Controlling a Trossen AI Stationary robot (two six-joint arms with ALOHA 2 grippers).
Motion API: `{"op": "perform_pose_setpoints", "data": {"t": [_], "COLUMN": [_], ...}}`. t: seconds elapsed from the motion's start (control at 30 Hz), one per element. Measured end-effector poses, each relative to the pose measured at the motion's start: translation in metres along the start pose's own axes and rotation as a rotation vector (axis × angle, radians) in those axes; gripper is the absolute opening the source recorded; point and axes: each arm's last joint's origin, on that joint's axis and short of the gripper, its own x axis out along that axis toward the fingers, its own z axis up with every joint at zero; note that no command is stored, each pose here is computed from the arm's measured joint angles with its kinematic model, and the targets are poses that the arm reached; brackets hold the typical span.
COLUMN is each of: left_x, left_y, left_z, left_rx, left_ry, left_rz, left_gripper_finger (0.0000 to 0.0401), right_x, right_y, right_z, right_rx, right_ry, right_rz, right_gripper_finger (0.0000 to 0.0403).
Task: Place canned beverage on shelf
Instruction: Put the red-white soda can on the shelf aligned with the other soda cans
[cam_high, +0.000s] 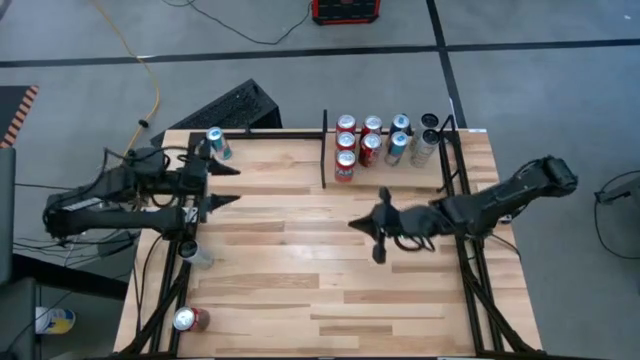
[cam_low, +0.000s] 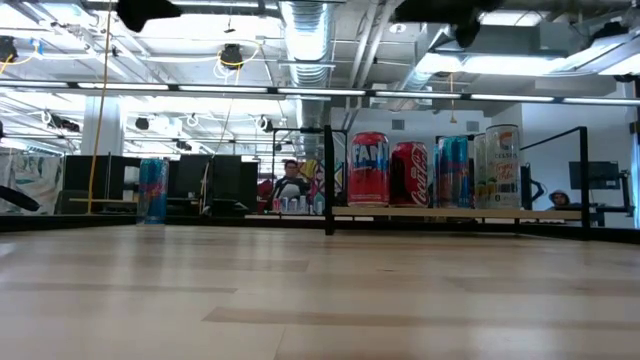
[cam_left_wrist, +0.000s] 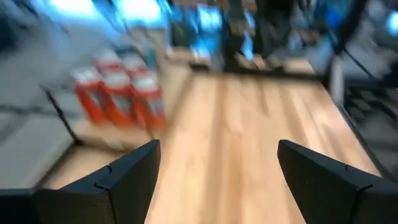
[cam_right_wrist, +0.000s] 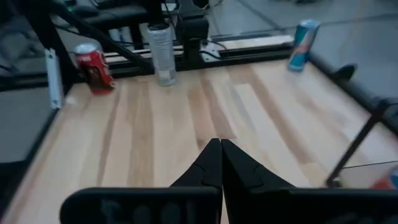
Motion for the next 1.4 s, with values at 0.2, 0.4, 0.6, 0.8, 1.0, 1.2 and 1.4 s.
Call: {"op": "perform_pose_setpoints", "data": {"t": [0.2, 0.4, 0.6, 0.8, 1.0, 1.2, 1.4], "left_x": [0.009, 0.006, 0.0, -0.012, -0.018, -0.012, 0.015], "left_y": [-0.032, -0.074, -0.13, -0.179, -0.202, -0.211, -0.206], "left_z": [0.014, 0.011, -0.01, -0.04, -0.058, -0.072, -0.072], "left_rx": [-0.016, 0.016, 0.127, 0.21, 0.206, 0.245, 0.036], "left_ry": [0.132, 0.233, 0.378, 0.543, 0.634, 0.72, 1.011], "left_rz": [-0.56, -0.867, -0.907, -0.912, -0.88, -0.852, -0.68], "left_gripper_finger": [0.0308, 0.0308, 0.0308, 0.0308, 0.0308, 0.0308, 0.0308], "right_x": [-0.012, -0.013, -0.012, -0.012, -0.012, -0.012, -0.012], "right_y": [0.019, 0.02, 0.019, 0.02, 0.02, 0.02, 0.021], "right_z": [-0.005, -0.004, -0.002, 0.003, 0.005, 0.005, 0.005], "right_rx": [-0.077, -0.034, 0.057, 0.088, 0.1, 0.128, 0.128], "right_ry": [-0.025, -0.032, -0.054, -0.097, -0.114, -0.116, -0.115], "right_rz": [-0.044, -0.046, -0.046, -0.032, -0.027, -0.026, -0.025], "right_gripper_finger": [0.0022, 0.0023, 0.0023, 0.0023, 0.0023, 0.0023, 0.0023]}}
